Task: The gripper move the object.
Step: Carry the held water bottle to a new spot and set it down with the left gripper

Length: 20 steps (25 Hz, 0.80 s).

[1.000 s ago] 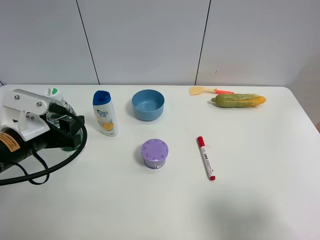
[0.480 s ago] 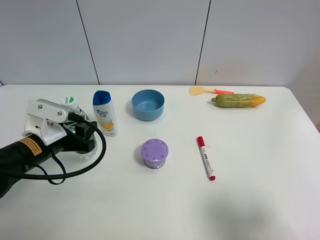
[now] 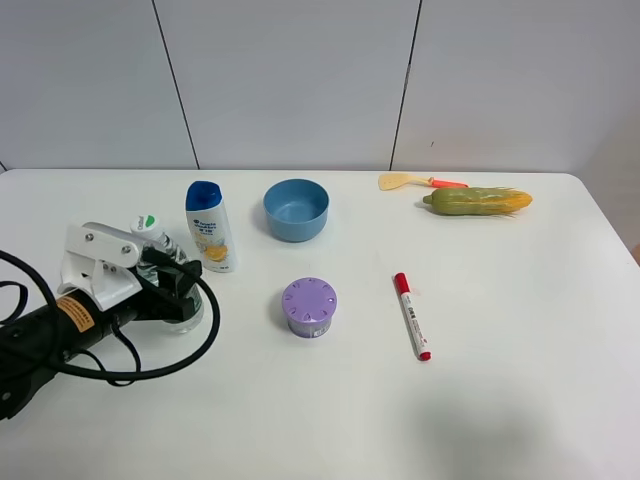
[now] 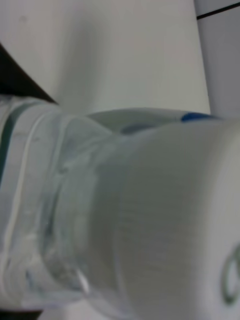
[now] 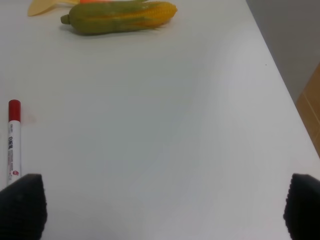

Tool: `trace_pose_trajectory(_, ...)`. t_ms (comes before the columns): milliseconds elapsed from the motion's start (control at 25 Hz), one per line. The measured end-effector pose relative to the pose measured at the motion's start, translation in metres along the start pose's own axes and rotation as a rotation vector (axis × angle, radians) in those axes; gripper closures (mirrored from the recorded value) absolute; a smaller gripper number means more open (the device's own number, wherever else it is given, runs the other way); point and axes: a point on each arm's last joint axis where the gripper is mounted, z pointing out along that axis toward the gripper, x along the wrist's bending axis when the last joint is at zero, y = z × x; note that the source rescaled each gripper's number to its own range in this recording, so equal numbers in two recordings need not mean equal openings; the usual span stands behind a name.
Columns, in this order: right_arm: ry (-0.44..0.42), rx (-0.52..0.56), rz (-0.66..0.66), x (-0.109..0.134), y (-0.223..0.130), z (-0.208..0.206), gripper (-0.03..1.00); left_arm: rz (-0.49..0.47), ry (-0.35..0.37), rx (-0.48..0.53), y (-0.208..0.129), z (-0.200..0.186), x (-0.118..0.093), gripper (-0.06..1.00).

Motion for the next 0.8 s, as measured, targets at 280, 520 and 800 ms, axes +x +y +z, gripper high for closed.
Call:
trace_pose_trajectory(280, 0.000, 0.000, 0.000, 0.000, 0.000, 0.000, -0.03, -0.009, 0.001, 0.037, -0.017, 0.002, 0.002, 0.92)
trace_pose_trajectory(520, 0.000, 0.000, 0.000, 0.000, 0.000, 0.000, -0.03, -0.005, 0.000, 0.035, -0.018, 0.002, 0.002, 0.92)
trace_pose_trajectory(800, 0.000, 0.000, 0.000, 0.000, 0.000, 0.000, -0.03, -0.005, 0.000, 0.035, -0.018, 0.002, 0.002, 0.92)
